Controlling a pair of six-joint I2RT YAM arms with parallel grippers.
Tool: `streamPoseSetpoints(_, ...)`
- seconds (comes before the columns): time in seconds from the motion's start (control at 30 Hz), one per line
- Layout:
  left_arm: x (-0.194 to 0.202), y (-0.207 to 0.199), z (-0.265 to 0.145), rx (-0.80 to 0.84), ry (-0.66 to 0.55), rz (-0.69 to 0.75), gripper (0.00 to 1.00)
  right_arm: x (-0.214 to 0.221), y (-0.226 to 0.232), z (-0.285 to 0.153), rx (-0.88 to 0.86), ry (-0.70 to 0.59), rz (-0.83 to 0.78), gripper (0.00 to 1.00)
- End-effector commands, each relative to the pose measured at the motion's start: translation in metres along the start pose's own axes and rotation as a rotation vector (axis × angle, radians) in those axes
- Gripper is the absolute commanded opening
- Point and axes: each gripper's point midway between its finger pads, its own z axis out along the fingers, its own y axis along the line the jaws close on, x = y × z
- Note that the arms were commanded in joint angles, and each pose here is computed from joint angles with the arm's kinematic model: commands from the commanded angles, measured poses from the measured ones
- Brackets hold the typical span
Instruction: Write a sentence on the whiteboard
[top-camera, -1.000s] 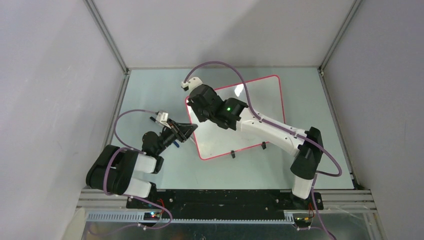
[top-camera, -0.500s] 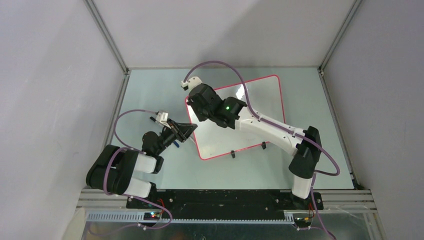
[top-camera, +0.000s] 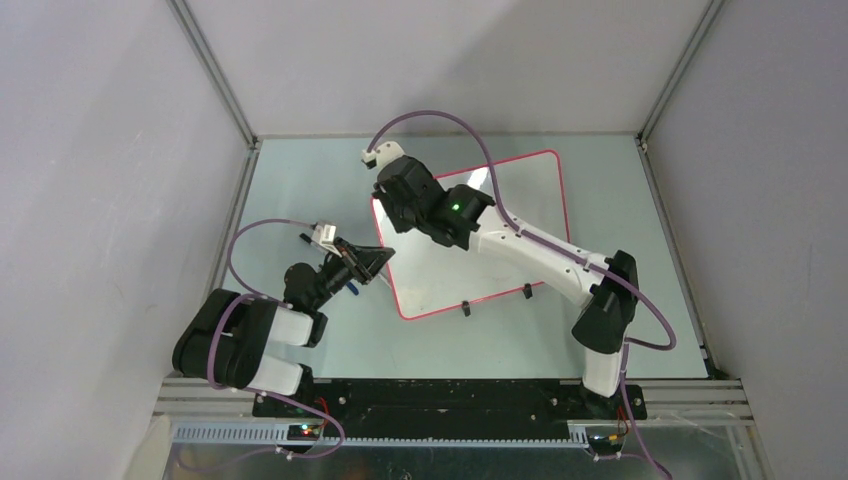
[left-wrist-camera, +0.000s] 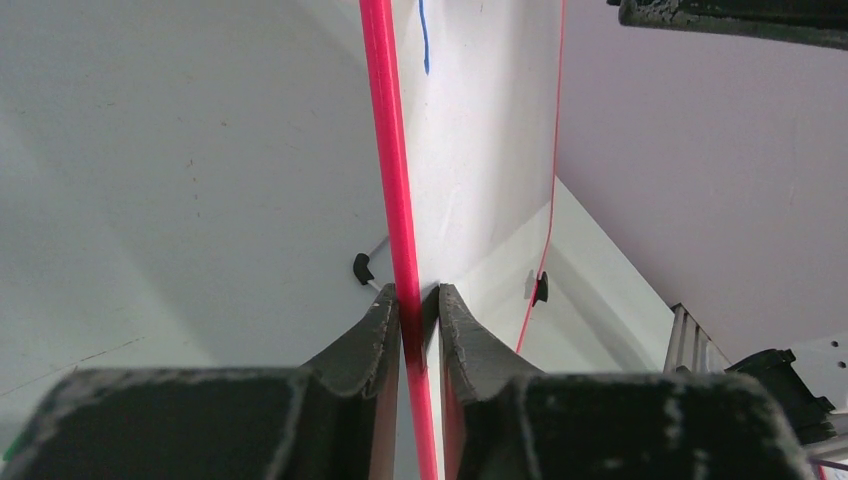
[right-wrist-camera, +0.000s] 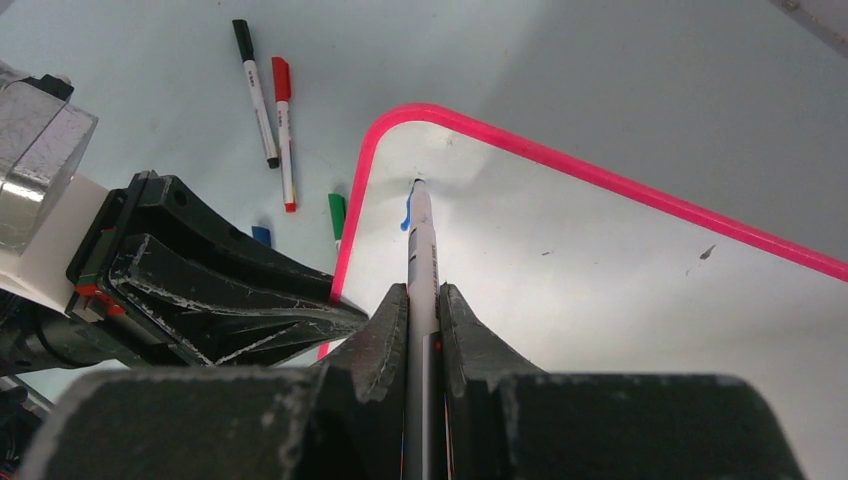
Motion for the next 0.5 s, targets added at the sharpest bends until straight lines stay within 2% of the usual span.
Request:
streamPoseSetpoints(0.0, -0.0095, -0.0098, 0.0009, 0.051, -0.033, 0.055, 0.16, -0.0155, -0.0107, 0.0001, 0.037, -0.029, 0.022, 0.00)
streamPoseSetpoints(0.47, -0.0097, -0.0099, 0.0008, 0.053, -0.034, 0.055, 0.16, -0.0224, -0.0206, 0.0006, 0.056, -0.034, 0.028, 0.00)
